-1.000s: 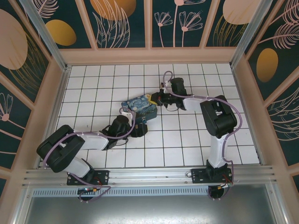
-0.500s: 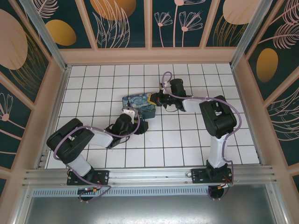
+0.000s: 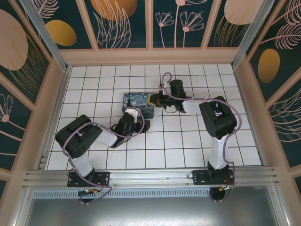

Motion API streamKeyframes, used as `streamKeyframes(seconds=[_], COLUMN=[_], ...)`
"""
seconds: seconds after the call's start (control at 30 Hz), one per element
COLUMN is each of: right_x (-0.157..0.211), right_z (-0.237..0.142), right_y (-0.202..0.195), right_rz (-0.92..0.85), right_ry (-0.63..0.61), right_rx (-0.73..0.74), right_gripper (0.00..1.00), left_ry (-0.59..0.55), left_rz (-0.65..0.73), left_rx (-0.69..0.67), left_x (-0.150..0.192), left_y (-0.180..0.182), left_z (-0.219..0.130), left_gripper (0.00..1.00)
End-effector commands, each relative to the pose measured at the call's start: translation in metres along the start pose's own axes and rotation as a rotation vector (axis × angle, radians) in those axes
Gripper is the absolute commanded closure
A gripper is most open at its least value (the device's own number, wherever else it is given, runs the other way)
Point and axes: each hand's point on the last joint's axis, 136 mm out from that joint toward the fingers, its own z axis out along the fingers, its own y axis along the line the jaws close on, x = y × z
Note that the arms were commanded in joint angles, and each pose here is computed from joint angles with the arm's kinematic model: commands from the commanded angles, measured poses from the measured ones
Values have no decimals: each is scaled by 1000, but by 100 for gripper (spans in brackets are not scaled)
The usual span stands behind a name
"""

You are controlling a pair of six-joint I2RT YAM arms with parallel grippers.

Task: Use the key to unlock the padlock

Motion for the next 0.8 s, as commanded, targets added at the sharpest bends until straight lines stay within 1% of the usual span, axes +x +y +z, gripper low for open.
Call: streamKeyframes(seconds=[0.0,0.13,0.43,0.6,0.77], right_x=[14,14,17,17,17], right_z=[14,15,16,17,17], right_y=[-25,-26,-27,-28,-28], right_rz=[62,61,65,65,64], right_ry=[40,41,42,44,46], right_rx=[56,59,64,63,62], right_gripper=[100,100,100,100,100], left_ry=[0,-2,-39,-50,-61], left_rz=[-7,-50,-227,-270,-276], left_rx=[84,113,188,204,181], left_x=[-6,-9,-14,-14,-15], left_y=[-16,-21,-14,-9,1], left_z=[10,12,5,1,-4], left_gripper=[21,21,20,20,20])
